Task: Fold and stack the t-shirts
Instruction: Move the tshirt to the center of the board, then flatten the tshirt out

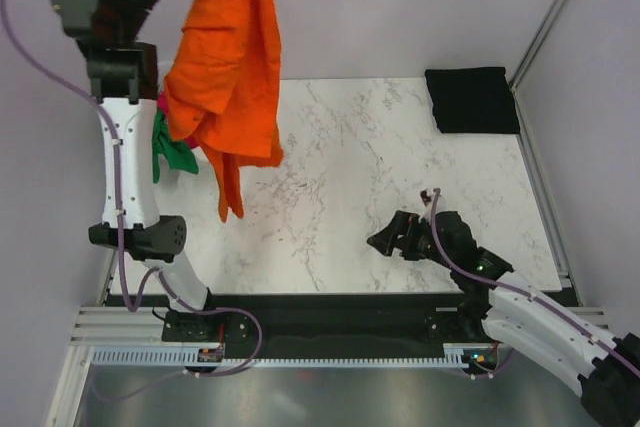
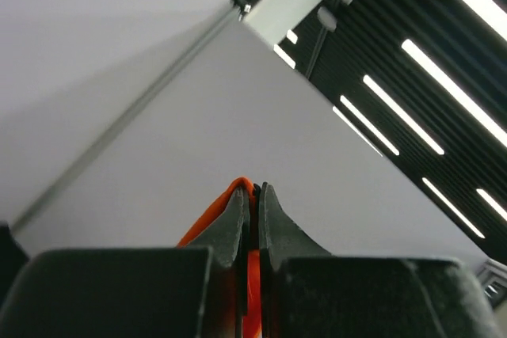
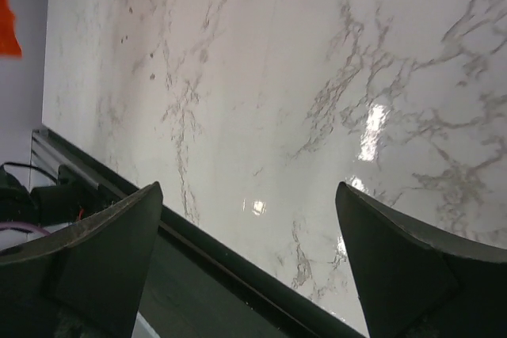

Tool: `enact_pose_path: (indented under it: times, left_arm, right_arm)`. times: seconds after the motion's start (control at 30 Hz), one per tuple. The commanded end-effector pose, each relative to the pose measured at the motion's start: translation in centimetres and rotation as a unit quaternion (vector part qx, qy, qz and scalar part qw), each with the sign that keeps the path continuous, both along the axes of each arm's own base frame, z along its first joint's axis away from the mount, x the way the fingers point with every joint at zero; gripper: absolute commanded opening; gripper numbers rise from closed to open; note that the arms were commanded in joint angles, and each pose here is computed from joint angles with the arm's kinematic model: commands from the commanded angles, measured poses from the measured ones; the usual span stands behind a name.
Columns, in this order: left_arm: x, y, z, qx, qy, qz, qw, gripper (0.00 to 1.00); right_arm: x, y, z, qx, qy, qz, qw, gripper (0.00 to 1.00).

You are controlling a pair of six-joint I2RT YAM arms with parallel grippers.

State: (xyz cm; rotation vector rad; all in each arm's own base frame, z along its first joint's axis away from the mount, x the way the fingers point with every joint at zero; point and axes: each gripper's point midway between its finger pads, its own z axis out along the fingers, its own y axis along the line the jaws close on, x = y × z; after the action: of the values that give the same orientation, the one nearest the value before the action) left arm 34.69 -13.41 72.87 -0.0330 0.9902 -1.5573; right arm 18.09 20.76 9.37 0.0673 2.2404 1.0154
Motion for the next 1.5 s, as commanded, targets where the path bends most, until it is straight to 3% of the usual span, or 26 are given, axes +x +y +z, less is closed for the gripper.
enact_pose_path:
  times: [0.0, 0.03, 0.1, 0.13, 0.2, 0.23, 0.27, 0.3, 0.33, 0.37, 0.43, 0.5, 0.67, 0.73, 0.87, 0.9, 0.93, 1.0, 1.07, 1.13, 1.17, 1.2, 1.27, 1.47]
  left_arm:
    - [1.0, -7.5, -7.9, 0.093, 0.116, -0.091, 0.985, 0.02]
    - [2.4, -10.7, -12.5, 0.123, 0.159, -0.108, 0.974, 0.03]
    - [3.0, -12.9, -16.6, 0.142, 0.211, -0.105, 0.961, 0.03]
    - [3.9, -15.6, -21.9, 0.164, 0.266, -0.113, 0.943, 0.04]
    - [3.7, -18.5, -26.5, 0.192, 0.303, -0.130, 0.924, 0.11]
    - [3.4, -22.0, -31.9, 0.238, 0.337, -0.152, 0.898, 0.26]
    - [3.1, -23.4, -34.4, 0.264, 0.352, -0.167, 0.882, 0.35]
    - [2.6, -25.1, -36.2, 0.298, 0.350, -0.184, 0.869, 0.54]
    - [3.6, -26.3, -40.8, 0.328, 0.387, -0.199, 0.839, 0.57]
    - [2.8, -26.1, -44.1, 0.361, 0.434, -0.209, 0.799, 0.60]
    - [3.0, -25.0, -46.4, 0.412, 0.432, -0.180, 0.782, 0.69]
    - [2.9, -23.7, -46.7, 0.433, 0.426, -0.153, 0.779, 0.73]
    - [2.1, -18.2, -46.3, 0.499, 0.409, -0.042, 0.763, 0.76]
    - [0.8, -15.9, -48.8, 0.523, 0.431, -0.023, 0.735, 0.76]
    - [-2.3, -11.2, -51.1, 0.549, 0.447, 0.034, 0.706, 0.75]
    - [-3.6, -9.8, -53.5, 0.564, 0.464, 0.036, 0.682, 0.75]
    - [-4.4, -8.7, -52.2, 0.556, 0.452, 0.053, 0.695, 0.75]
    - [-6.2, -6.5, -54.3, 0.563, 0.468, 0.065, 0.678, 0.75]
    - [-7.4, -4.7, -53.5, 0.543, 0.466, 0.081, 0.693, 0.75]
    - [-8.8, -3.1, -55.1, 0.538, 0.484, 0.087, 0.685, 0.75]
    - [-9.4, -2.5, -54.3, 0.528, 0.475, 0.095, 0.698, 0.75]
    - [-10.2, -1.9, -55.4, 0.529, 0.484, 0.096, 0.690, 0.75]
    - [-11.0, -0.9, -55.2, 0.521, 0.480, 0.108, 0.698, 0.75]
    - [-12.7, 1.2, -56.9, 0.521, 0.484, 0.133, 0.691, 0.75]
  right_arm:
    - [2.0, -3.2, 4.9, -0.022, -0.049, -0.099, 0.994, 0.98]
    - [2.3, -6.1, 4.5, -0.073, -0.040, -0.160, 0.984, 0.98]
    - [2.6, -8.3, 9.2, -0.067, -0.066, -0.219, 0.971, 0.98]
    - [2.5, -10.4, 9.3, -0.100, -0.062, -0.255, 0.960, 0.98]
    - [2.5, -11.4, 12.7, -0.094, -0.077, -0.278, 0.953, 0.98]
    - [2.3, -12.0, 12.8, -0.111, -0.071, -0.287, 0.949, 0.98]
    - [2.2, -12.3, 13.2, -0.115, -0.069, -0.292, 0.947, 0.98]
    - [2.0, -12.5, 13.9, -0.114, -0.065, -0.298, 0.946, 0.98]
    - [2.0, -12.6, 13.9, -0.118, -0.061, -0.297, 0.946, 0.98]
    - [2.0, -12.3, 13.7, -0.123, -0.052, -0.292, 0.947, 0.98]
    - [1.7, -11.4, 13.1, -0.125, -0.037, -0.267, 0.955, 0.98]
    - [1.4, -10.5, 12.1, -0.125, -0.025, -0.242, 0.962, 0.98]
    - [1.4, -6.6, 7.8, -0.121, 0.021, -0.158, 0.980, 0.93]
    - [1.4, -3.9, 6.3, -0.099, 0.043, -0.105, 0.989, 0.90]
    - [2.3, 0.2, 3.1, -0.108, 0.087, -0.035, 0.990, 0.86]
    - [3.0, 1.2, 3.9, -0.107, 0.076, -0.025, 0.991, 0.86]
    - [3.3, 2.4, 3.1, -0.121, 0.081, -0.010, 0.989, 0.86]
    - [4.6, 4.3, 4.5, -0.124, 0.063, 0.005, 0.990, 0.86]
    - [5.9, 6.4, 4.7, -0.139, 0.057, 0.021, 0.988, 0.86]
    - [6.7, 7.3, 4.1, -0.162, 0.056, 0.031, 0.985, 0.86]
    - [7.3, 7.8, 2.6, -0.180, 0.069, 0.035, 0.981, 0.86]
    - [8.1, 8.6, 3.3, -0.183, 0.063, 0.041, 0.980, 0.86]
    - [8.9, 9.5, 1.6, -0.202, 0.076, 0.049, 0.975, 0.86]
    - [11.6, 11.2, -0.6, -0.266, 0.083, 0.052, 0.959, 0.82]
